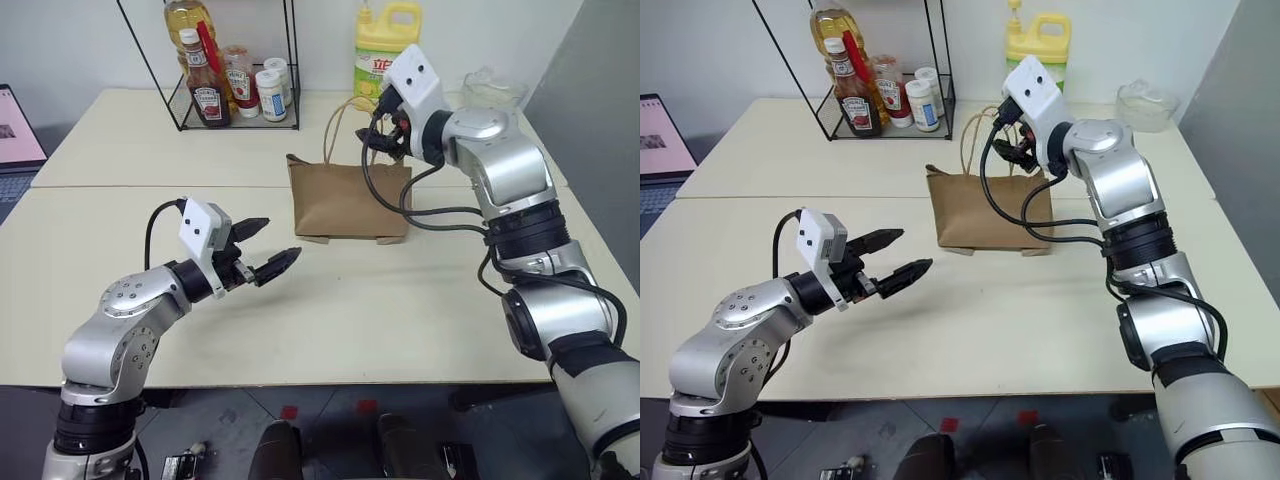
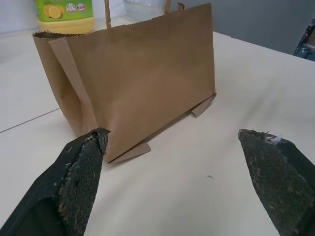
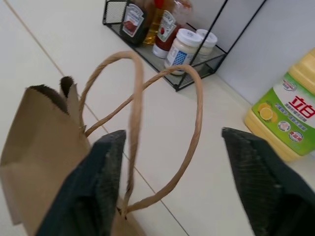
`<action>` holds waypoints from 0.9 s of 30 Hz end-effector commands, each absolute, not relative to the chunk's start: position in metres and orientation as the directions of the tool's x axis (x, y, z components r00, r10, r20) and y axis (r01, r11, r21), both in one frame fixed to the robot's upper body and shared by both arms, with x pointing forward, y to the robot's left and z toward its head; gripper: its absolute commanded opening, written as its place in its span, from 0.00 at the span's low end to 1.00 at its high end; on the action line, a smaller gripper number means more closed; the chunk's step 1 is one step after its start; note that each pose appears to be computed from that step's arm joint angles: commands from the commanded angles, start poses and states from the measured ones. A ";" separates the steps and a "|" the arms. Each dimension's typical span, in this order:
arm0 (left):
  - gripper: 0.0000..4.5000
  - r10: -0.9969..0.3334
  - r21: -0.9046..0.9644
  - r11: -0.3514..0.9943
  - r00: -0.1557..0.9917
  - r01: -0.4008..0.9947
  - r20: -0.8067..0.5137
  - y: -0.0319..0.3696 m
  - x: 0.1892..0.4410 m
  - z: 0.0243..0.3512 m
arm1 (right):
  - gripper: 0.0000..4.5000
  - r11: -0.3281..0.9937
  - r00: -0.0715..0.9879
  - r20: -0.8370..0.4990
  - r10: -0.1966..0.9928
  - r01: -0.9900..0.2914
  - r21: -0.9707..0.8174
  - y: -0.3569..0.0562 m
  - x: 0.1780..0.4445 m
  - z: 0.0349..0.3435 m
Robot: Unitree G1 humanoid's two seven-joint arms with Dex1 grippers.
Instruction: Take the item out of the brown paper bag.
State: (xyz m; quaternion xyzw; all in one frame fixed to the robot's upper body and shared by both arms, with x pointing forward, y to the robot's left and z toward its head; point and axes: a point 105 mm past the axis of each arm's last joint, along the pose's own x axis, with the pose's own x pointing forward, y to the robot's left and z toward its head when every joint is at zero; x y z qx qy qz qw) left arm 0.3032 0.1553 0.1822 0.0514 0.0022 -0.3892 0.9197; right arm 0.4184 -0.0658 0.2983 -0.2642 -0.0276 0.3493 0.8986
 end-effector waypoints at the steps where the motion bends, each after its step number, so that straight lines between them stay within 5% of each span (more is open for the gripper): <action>1: 1.00 -0.727 0.131 0.680 0.686 0.721 0.001 0.152 0.302 0.197 | 0.86 0.559 0.704 -0.126 0.699 -0.647 -0.519 -0.070 0.393 0.310; 9: 1.00 -0.771 0.215 0.632 0.633 0.744 0.076 0.138 0.310 0.232 | 0.86 0.434 0.555 -0.180 0.812 -0.781 -0.449 -0.099 0.309 0.283; 12: 0.80 -0.754 0.286 0.645 0.651 0.708 0.088 0.139 0.330 0.246 | 0.86 0.441 0.540 -0.185 0.821 -0.806 -0.396 -0.111 0.283 0.275; 23: 0.03 -0.708 0.547 0.632 0.696 0.549 0.119 0.130 0.425 0.306 | 0.86 0.647 0.704 -0.113 0.702 -0.695 -0.315 -0.122 0.256 0.248; 27: 0.01 -0.617 0.592 0.663 0.782 0.457 0.089 0.130 0.455 0.311 | 0.86 0.700 0.756 -0.073 0.651 -0.635 -0.328 -0.130 0.249 0.248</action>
